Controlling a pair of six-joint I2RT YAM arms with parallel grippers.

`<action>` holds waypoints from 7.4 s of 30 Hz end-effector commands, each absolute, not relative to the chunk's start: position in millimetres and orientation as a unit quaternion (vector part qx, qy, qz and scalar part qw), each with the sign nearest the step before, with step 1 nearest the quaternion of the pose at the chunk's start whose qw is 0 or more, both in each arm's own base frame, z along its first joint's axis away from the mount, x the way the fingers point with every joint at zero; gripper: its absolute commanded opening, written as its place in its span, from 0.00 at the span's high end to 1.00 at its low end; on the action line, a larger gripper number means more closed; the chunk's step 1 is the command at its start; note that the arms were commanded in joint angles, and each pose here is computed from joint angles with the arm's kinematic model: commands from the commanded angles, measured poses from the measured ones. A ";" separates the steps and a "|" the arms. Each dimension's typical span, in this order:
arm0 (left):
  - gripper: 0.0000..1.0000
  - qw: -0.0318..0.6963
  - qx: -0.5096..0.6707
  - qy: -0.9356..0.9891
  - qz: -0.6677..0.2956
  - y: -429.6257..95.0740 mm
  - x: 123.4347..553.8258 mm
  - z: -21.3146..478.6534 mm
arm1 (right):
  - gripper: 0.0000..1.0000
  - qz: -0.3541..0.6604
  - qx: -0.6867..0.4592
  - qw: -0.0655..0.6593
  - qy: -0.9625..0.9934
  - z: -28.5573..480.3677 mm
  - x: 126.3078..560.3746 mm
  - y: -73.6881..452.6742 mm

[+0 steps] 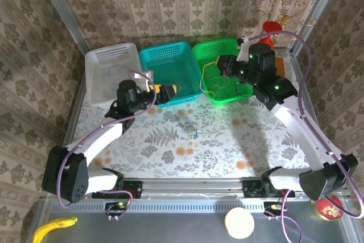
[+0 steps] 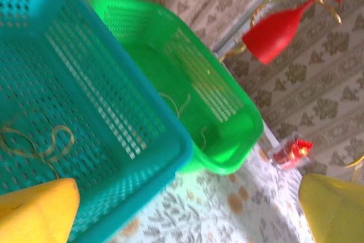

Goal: Untangle the cables

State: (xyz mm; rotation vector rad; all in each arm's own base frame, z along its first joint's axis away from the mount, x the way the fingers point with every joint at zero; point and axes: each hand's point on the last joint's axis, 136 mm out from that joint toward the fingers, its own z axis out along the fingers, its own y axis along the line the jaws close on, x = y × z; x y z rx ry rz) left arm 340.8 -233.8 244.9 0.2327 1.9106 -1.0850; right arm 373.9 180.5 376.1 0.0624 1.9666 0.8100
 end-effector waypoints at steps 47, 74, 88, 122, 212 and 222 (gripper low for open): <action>0.00 0.198 0.238 0.840 -0.446 -332.6 312.4 170.5 | 1.00 0.350 0.017 0.500 0.792 379.8 372.5 183.1; 0.00 0.387 0.044 0.807 -0.444 -212.4 354.0 257.6 | 0.94 0.338 -0.046 0.375 0.862 238.6 531.1 332.3; 0.00 0.387 0.033 0.813 -0.433 -201.9 336.7 256.4 | 0.50 0.336 -0.091 0.384 0.855 270.0 519.8 336.4; 0.00 0.251 0.170 0.897 -0.321 -296.5 234.0 107.3 | 0.51 0.249 -0.009 0.269 0.930 107.2 271.7 179.6; 0.09 0.278 0.253 0.858 -0.349 -312.7 237.1 119.5 | 1.00 0.348 -0.123 0.230 0.900 164.0 260.5 259.5; 0.08 0.270 0.260 0.850 -0.371 -324.6 233.0 109.2 | 1.00 0.352 -0.132 0.242 0.894 181.8 260.2 267.0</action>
